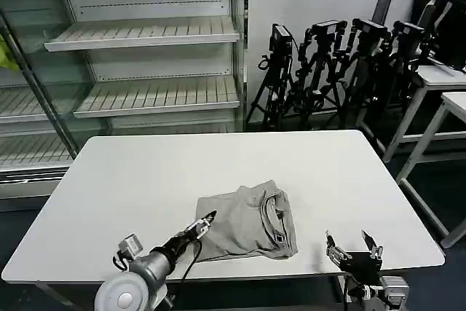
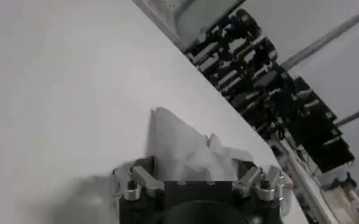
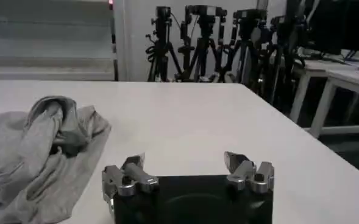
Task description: Fold and organize the clothes.
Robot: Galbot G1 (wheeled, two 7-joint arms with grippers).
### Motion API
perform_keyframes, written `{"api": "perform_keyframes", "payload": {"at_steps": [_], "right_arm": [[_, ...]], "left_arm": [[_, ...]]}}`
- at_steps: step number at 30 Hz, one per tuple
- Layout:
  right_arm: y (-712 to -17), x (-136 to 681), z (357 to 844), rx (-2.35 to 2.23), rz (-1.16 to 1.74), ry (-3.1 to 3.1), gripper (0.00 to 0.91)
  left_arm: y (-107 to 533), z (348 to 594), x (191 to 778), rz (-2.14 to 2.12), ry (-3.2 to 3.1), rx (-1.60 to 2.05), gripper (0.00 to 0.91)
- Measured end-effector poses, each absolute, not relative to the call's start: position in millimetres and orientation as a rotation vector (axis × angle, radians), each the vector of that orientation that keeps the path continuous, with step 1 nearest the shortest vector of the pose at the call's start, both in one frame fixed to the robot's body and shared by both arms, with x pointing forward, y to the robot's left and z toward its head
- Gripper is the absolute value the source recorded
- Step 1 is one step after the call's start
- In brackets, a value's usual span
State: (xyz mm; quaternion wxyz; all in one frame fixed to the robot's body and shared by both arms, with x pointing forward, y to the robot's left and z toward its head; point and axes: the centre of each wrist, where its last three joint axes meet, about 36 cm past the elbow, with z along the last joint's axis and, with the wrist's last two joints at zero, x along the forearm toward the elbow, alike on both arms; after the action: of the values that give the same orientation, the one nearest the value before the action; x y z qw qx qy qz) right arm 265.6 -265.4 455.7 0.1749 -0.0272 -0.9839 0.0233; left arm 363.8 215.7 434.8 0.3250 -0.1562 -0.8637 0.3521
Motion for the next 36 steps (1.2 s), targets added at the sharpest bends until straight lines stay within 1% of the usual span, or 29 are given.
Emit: {"api": "perform_keyframes", "payload": {"at_steps": [3,4,5,6,7,18,28,36], "right_arm": [[-264.8,265.9,455.5,-0.08,0.063,-2.787,0.907],[-264.6,266.0,455.5,-0.082,0.062,-2.787,0.907],[-264.4,266.3,455.5,-0.083,0.061,-2.786,0.907],[-264.1,266.5,455.5,-0.083,0.06,-2.787,0.907],[-263.8,266.5,455.4,-0.083,0.059,-2.786,0.907],[-258.2,265.4,457.6,-0.079,0.048,-2.787,0.907],[-253.5,263.5,461.6,-0.066,0.039,-2.792,0.907],[-251.6,264.4,464.6,-0.052,0.042,-2.798,0.907]], "left_arm": [[210.0,436.2,370.5,0.893,-2.268,-0.411,0.907],[208.0,436.8,372.7,0.886,-2.269,-0.412,0.856],[206.2,437.7,374.2,0.879,-2.271,-0.413,0.645],[204.6,437.5,376.1,0.873,-2.27,-0.411,0.232],[203.5,438.2,377.9,0.868,-2.273,-0.409,0.02],[204.2,437.3,383.6,0.842,-2.27,-0.378,0.02],[213.0,438.8,380.0,0.9,-2.24,-0.371,0.02],[224.6,446.8,377.1,0.997,-2.225,-0.376,0.02]]}}
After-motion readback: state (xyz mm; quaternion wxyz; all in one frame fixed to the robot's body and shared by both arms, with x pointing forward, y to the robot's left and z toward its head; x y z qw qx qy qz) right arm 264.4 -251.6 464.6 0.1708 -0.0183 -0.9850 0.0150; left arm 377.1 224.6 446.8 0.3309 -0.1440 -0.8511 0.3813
